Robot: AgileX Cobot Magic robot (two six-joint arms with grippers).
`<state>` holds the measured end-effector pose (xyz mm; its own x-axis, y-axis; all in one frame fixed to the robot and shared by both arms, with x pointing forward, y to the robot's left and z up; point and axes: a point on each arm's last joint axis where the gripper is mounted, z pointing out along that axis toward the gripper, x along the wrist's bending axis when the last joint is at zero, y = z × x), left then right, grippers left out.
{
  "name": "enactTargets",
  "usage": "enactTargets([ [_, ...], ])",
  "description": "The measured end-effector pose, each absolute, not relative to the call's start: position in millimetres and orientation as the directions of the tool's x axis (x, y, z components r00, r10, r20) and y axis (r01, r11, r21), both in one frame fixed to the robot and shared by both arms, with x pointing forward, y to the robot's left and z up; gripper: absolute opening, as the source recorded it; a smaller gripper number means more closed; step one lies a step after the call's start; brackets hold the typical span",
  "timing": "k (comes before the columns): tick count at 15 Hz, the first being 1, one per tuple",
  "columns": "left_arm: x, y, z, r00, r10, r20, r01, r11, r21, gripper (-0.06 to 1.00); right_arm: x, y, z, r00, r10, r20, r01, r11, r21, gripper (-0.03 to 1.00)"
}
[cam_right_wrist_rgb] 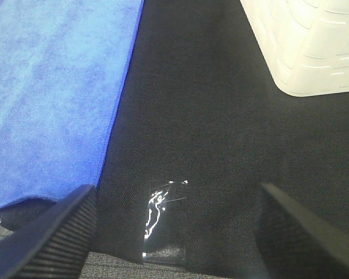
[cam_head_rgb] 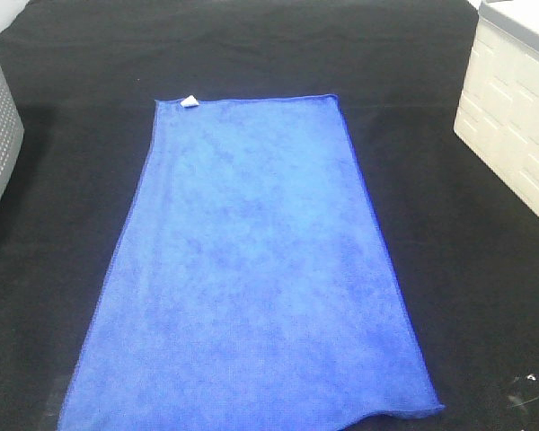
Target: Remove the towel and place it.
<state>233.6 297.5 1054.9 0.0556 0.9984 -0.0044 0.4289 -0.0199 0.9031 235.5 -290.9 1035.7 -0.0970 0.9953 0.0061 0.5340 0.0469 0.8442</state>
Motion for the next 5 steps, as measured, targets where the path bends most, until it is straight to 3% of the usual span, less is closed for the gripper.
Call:
enactTargets([
  [5, 233.6, 297.5, 1054.9, 0.056, 0.998, -0.004, 0.429, -0.02, 0.903, 0.76, 235.5, -290.9, 1035.7, -0.097, 0.995, 0.006, 0.534, 0.047, 0.844, 0.72],
])
